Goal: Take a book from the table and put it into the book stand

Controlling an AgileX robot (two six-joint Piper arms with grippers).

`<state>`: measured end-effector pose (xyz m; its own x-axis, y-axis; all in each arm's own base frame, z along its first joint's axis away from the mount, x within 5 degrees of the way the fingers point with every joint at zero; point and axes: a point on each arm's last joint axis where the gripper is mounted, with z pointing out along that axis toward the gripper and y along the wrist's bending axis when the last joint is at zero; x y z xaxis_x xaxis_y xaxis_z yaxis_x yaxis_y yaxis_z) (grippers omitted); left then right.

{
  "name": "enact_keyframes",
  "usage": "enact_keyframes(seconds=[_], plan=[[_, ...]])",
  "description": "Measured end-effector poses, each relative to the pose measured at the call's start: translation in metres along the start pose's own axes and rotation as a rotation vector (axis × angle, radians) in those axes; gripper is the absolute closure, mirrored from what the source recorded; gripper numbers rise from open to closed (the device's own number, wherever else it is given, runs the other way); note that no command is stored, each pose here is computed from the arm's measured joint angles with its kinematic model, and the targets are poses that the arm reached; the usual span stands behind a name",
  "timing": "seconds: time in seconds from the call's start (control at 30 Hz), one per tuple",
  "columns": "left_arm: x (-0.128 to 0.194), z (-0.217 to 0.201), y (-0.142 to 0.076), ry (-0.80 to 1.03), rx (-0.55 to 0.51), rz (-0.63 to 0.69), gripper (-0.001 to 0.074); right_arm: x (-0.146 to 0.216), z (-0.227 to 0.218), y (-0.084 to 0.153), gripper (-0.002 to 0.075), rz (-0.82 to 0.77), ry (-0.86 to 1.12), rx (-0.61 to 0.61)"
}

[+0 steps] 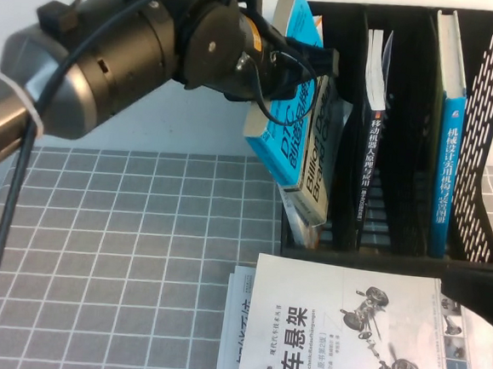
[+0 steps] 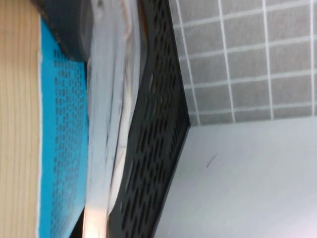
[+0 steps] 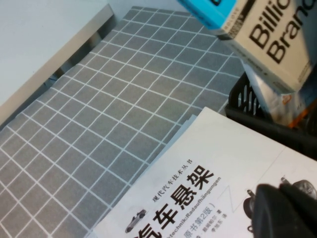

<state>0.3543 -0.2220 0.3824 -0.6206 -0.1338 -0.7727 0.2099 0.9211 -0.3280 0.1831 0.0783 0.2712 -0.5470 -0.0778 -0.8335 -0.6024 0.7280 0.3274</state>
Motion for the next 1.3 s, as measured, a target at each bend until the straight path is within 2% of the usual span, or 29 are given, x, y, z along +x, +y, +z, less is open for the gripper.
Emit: enact_keyframes(seconds=[0.4,0.47,0.6,0.67,0.73,0.8,0.87,1.0,1.07,1.17,1.3], plan=[[0.002,0.026,-0.003,-0.04,0.032,0.031,0.054,0.001,0.0,0.003,0.073,0.005,0.012,-0.035],[0.003,0.03,-0.003,-0.041,0.035,0.034,0.0486,0.002,0.002,0.003,0.073,0.011,0.024,-0.051],[0.005,0.035,-0.003,-0.041,0.038,0.034,0.029,0.007,0.01,-0.001,0.073,0.039,0.066,-0.076],[0.005,0.035,-0.004,-0.04,0.04,0.03,0.0241,0.01,0.016,-0.005,0.073,0.061,0.094,-0.081],[0.004,0.032,-0.004,-0.037,0.038,0.029,0.0234,0.015,0.026,-0.01,0.073,0.082,0.134,-0.108],[0.003,0.028,-0.003,-0.02,0.025,0.035,0.0267,0.021,0.039,-0.012,0.073,0.103,0.17,-0.168],[-0.001,0.019,-0.003,0.005,0.003,0.058,0.0335,0.024,0.053,-0.013,0.073,0.107,0.194,-0.234],[-0.017,-0.02,-0.005,0.014,-0.024,0.138,0.0583,0.024,0.09,-0.011,0.073,0.101,0.235,-0.32],[-0.025,-0.043,-0.004,-0.005,-0.023,0.179,0.0664,0.021,0.109,-0.008,0.073,0.084,0.247,-0.342],[-0.034,-0.078,-0.004,-0.04,-0.019,0.227,0.0714,0.018,0.141,-0.004,0.073,0.048,0.259,-0.354],[-0.043,-0.12,-0.001,-0.086,-0.019,0.258,0.0732,0.015,0.178,-0.001,0.073,0.01,0.253,-0.344]])
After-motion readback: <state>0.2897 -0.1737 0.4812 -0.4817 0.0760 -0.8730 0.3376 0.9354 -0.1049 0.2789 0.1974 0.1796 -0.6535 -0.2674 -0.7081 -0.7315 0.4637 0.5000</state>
